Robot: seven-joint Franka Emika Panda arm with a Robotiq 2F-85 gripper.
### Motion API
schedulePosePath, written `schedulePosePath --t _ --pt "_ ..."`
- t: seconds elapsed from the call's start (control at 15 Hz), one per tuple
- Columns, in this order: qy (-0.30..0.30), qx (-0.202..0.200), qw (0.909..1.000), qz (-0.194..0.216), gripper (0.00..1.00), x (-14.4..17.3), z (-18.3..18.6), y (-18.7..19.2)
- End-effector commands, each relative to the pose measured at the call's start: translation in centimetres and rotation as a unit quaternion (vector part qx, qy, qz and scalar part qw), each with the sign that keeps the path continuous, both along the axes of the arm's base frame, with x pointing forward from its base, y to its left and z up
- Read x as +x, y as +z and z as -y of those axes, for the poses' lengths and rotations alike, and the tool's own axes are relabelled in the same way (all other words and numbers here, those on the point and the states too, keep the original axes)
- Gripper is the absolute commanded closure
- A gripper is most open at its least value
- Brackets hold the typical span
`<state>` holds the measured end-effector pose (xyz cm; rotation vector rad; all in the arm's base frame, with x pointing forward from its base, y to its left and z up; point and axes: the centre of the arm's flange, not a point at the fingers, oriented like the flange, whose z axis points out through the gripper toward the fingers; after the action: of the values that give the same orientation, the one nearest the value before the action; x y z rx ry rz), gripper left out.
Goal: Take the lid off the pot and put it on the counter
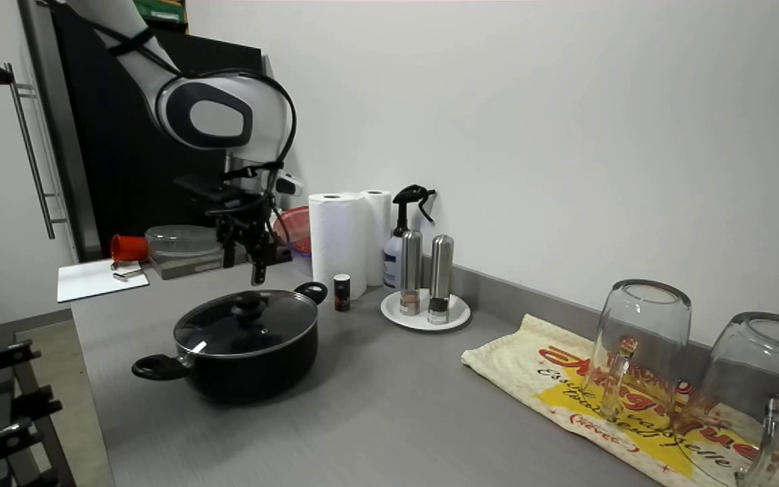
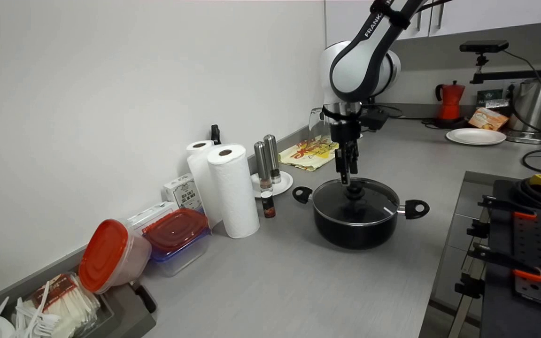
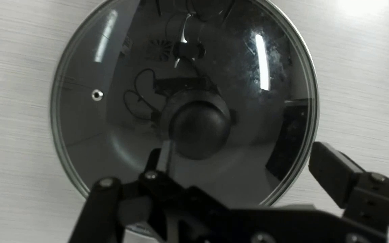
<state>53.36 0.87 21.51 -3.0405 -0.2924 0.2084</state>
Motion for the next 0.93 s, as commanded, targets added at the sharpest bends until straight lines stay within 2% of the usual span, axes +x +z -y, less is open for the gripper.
schedulePosePath --t 0.0,0.33,0.53,0.87 --pt "-0.008 -0.015 0.9998 -0.007 0.00 -0.2 0.3 -0.8" --pt "-0.024 -0.065 0.9976 0.000 0.00 -2.0 3.7 0.8" --pt "-0.024 -0.059 0.9980 -0.001 0.00 -2.0 4.1 0.8" --pt "-0.008 -0.048 0.9988 0.001 0.00 -1.5 2.2 0.9"
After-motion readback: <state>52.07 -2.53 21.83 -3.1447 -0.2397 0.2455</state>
